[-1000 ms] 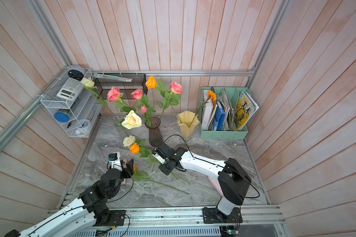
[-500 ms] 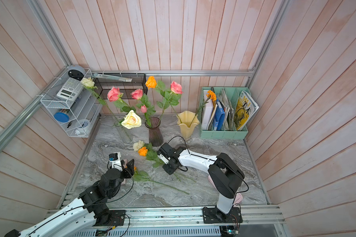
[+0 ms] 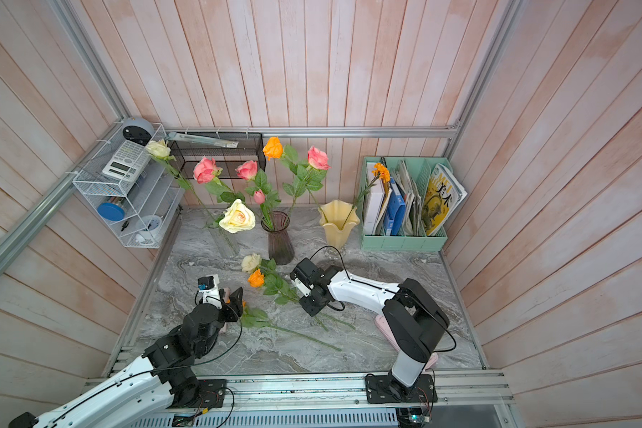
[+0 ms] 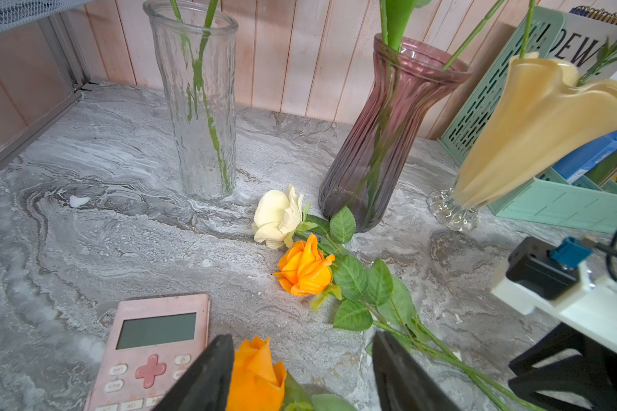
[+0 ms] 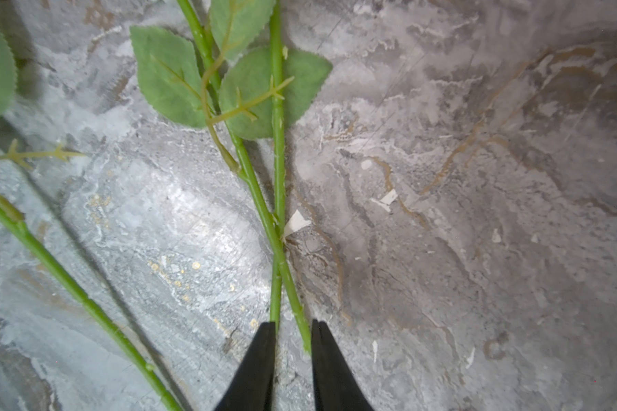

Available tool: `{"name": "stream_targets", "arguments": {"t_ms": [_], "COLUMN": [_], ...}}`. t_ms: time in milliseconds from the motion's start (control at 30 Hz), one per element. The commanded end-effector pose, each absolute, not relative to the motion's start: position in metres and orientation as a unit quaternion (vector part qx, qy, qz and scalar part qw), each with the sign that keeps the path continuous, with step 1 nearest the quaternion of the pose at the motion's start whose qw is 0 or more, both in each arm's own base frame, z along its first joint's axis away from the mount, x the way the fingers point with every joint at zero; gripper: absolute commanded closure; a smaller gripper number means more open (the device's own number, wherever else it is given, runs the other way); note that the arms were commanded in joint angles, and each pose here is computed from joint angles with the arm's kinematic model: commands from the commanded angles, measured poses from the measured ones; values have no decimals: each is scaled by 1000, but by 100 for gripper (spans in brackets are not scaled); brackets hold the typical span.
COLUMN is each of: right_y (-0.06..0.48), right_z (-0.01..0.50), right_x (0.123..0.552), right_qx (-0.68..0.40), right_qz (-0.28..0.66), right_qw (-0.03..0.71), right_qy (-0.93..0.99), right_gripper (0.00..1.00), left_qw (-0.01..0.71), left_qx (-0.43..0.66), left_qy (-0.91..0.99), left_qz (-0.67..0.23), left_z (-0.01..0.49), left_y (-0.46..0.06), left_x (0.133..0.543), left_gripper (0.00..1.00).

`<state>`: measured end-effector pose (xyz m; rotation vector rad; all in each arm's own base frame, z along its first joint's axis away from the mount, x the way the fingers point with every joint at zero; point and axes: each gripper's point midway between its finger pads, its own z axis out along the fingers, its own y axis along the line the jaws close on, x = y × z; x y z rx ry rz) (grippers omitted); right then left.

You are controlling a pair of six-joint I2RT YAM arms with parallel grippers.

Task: Arrange the flowers in different vases according to their colors
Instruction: Adjust the flower at the center of the board.

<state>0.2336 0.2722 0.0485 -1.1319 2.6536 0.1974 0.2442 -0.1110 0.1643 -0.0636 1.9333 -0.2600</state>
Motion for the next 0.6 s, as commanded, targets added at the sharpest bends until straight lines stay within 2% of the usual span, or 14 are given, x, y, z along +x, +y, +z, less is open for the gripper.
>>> {"name": "stream_targets", "arguments": {"t_ms": [0,567], "right_y": [268,258], "right_z": [43,14], "right_x": [230,238], "right_qx": [-396,-399], "right_qz": [60,6], "right_qw": [104,98], "right_qy": [910,912], "right_gripper": [74,72], "left_qw": [561,561], "left_qx": [-18,-13], "left_qy": [819,820], "left_qz": [-118,-112], "left_z": [163,161], "left_y": [-114,-113], "left_x": [243,243], "left_gripper": [33,33]}}
